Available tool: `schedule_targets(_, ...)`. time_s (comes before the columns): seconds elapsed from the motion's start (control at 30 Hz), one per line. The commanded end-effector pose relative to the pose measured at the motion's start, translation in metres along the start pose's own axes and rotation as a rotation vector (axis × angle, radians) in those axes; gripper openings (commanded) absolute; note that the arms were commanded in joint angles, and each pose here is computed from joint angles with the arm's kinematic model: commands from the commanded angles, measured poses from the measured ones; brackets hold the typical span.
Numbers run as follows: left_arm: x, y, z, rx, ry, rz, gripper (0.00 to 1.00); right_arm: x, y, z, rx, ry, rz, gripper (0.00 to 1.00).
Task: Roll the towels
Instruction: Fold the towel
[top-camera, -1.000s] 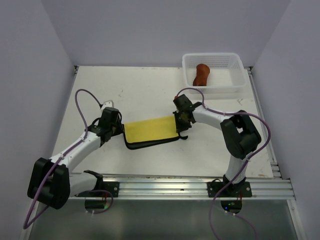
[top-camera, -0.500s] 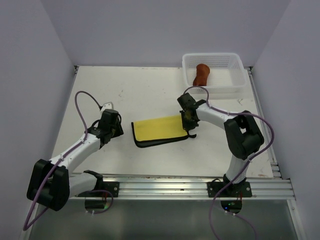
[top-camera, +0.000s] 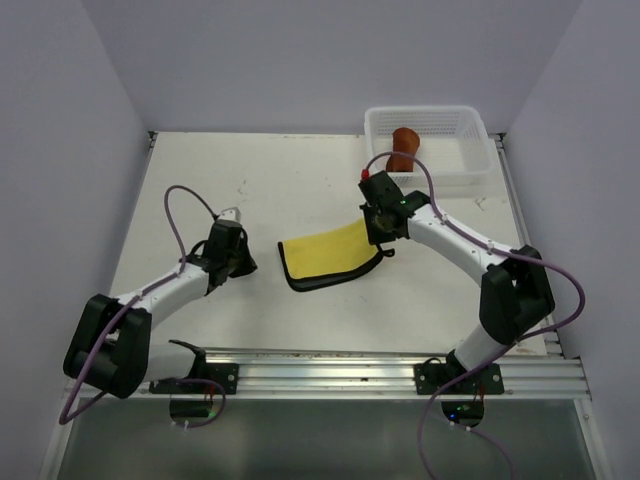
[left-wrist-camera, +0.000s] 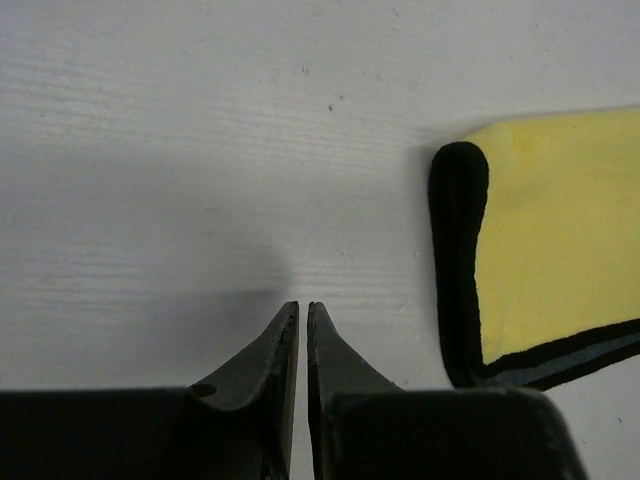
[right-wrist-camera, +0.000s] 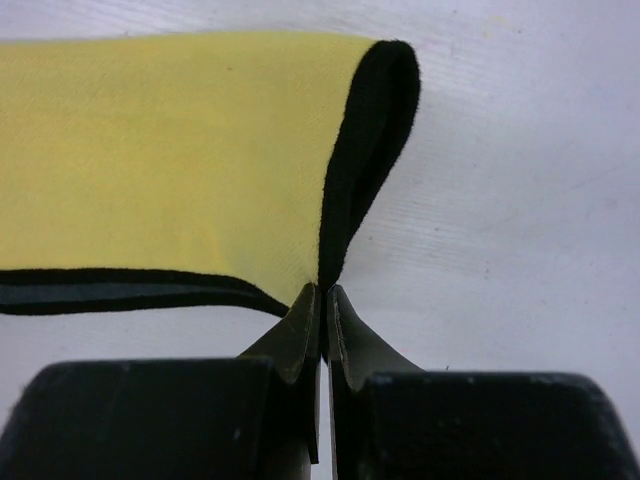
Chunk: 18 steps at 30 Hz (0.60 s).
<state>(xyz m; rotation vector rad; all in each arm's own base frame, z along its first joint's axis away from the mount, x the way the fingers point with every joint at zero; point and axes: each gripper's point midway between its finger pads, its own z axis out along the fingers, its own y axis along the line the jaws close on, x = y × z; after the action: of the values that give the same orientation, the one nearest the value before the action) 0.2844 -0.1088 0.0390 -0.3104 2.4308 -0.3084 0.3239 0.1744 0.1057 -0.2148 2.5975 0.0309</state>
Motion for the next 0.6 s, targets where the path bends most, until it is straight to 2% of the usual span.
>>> schedule_targets(0.0,-0.008,-0.027,0.007,0.113,-0.025,0.020,0.11,-0.016,0.029,-0.023,-0.086,-0.059,-0.101,0.00)
schedule_targets(0.13,-0.004,-0.039,0.012,0.165,-0.012,0.013,0.09,-0.014,0.057,-0.025,-0.138,-0.054,-0.154,0.00)
schedule_targets(0.57,0.017,-0.067,0.018,0.254,0.039,0.054,0.08,-0.007,0.118,-0.016,-0.315,-0.006,-0.152,0.00)
